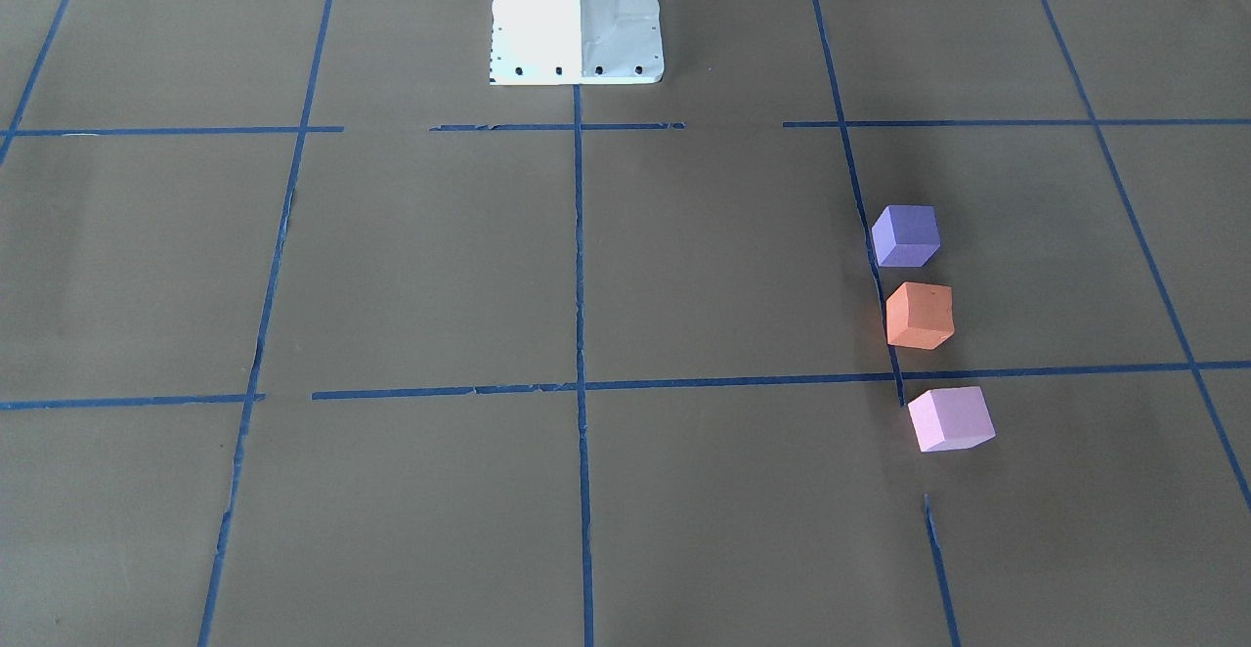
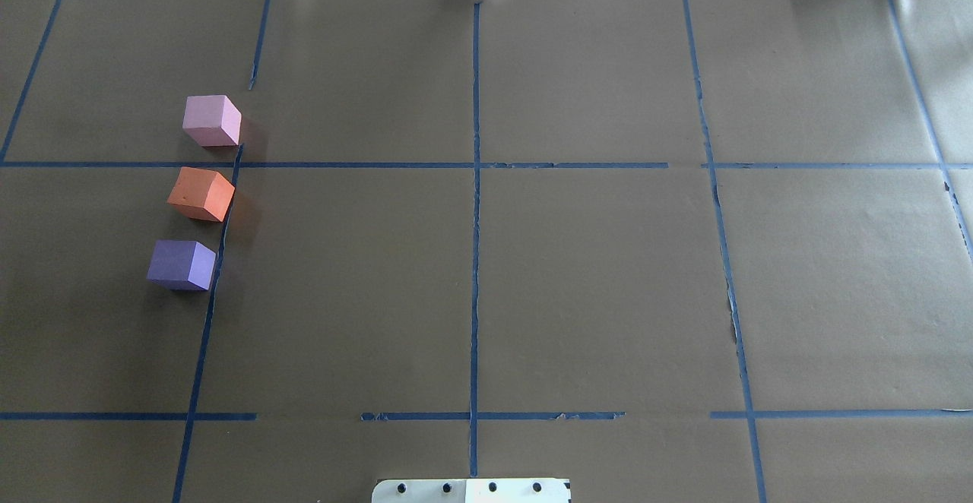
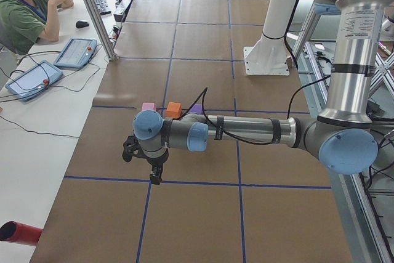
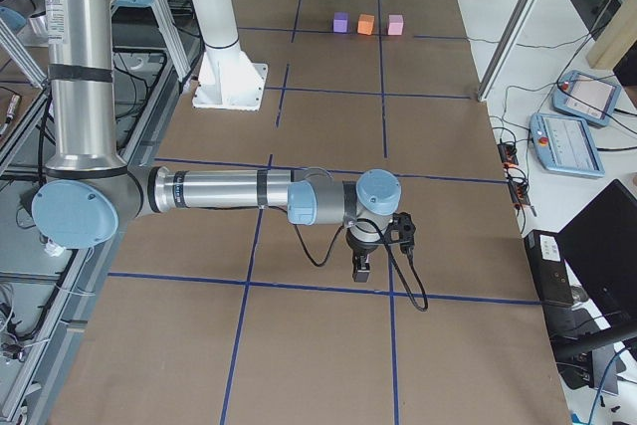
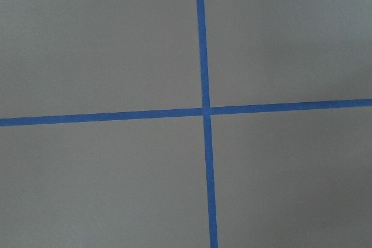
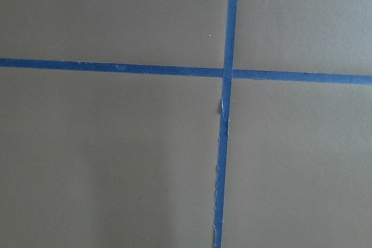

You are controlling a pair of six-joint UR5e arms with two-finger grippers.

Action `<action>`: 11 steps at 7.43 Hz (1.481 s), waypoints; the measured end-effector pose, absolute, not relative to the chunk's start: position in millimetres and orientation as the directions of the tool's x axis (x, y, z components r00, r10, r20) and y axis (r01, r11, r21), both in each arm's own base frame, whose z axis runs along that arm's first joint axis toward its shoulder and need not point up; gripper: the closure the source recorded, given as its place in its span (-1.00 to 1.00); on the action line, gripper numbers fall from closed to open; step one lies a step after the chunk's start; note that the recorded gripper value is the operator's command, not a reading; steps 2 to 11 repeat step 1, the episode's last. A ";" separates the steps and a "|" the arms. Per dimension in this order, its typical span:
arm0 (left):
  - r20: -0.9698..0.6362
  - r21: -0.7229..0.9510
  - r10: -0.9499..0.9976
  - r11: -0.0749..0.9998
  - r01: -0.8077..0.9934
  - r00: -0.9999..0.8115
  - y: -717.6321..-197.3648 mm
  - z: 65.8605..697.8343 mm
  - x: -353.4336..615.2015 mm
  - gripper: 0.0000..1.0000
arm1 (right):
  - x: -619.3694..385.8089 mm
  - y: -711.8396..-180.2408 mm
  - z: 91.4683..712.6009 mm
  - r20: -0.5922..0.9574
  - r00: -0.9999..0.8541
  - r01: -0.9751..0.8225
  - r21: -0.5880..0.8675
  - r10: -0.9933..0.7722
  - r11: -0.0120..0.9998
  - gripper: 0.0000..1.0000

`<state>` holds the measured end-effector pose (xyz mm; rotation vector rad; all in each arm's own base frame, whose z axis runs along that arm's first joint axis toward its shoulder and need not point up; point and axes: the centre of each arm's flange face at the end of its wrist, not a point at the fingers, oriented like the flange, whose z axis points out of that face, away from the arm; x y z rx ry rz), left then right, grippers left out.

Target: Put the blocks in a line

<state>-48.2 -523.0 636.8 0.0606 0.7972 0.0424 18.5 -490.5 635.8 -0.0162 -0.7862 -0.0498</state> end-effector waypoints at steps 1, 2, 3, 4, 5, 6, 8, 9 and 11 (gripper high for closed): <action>-0.713 0.071 0.061 0.997 -0.015 0.698 -523.0 636.7 -48.5 -1.00 | 18.5 -490.5 635.8 0.708 0.705 0.051 0.004 -0.039 0.999 -1.00; -0.713 0.071 0.061 0.997 -0.015 0.698 -523.0 636.7 -48.5 -1.00 | 18.5 -490.5 635.8 0.708 0.705 0.051 0.004 -0.039 0.999 -1.00; -0.713 0.071 0.061 0.997 -0.015 0.698 -523.0 636.7 -48.5 -1.00 | 18.5 -490.5 635.8 0.708 0.705 0.051 0.004 -0.039 0.999 -1.00; -0.713 0.071 0.061 0.997 -0.015 0.698 -523.0 636.7 -48.5 -1.00 | 18.5 -490.5 635.8 0.708 0.705 0.051 0.004 -0.039 0.999 -1.00; -0.713 0.071 0.061 0.997 -0.015 0.698 -523.0 636.7 -48.5 -1.00 | 18.5 -490.5 635.8 0.708 0.705 0.051 0.004 -0.039 0.999 -1.00; -0.713 0.071 0.061 0.997 -0.015 0.698 -523.0 636.7 -48.5 -1.00 | 18.5 -490.5 635.8 0.708 0.705 0.051 0.004 -0.039 0.999 -1.00; -0.713 0.071 0.061 0.997 -0.015 0.698 -523.0 636.7 -48.5 -1.00 | 18.5 -490.5 635.8 0.708 0.705 0.051 0.004 -0.039 0.999 -1.00; -0.713 0.071 0.061 0.997 -0.015 0.698 -523.0 636.7 -48.5 -1.00 | 18.5 -490.5 635.8 0.708 0.705 0.051 0.004 -0.039 0.999 -1.00; -0.713 0.071 0.061 0.997 -0.015 0.698 -523.0 636.7 -48.5 -1.00 | 18.5 -490.5 635.8 0.708 0.705 0.051 0.004 -0.039 0.999 -1.00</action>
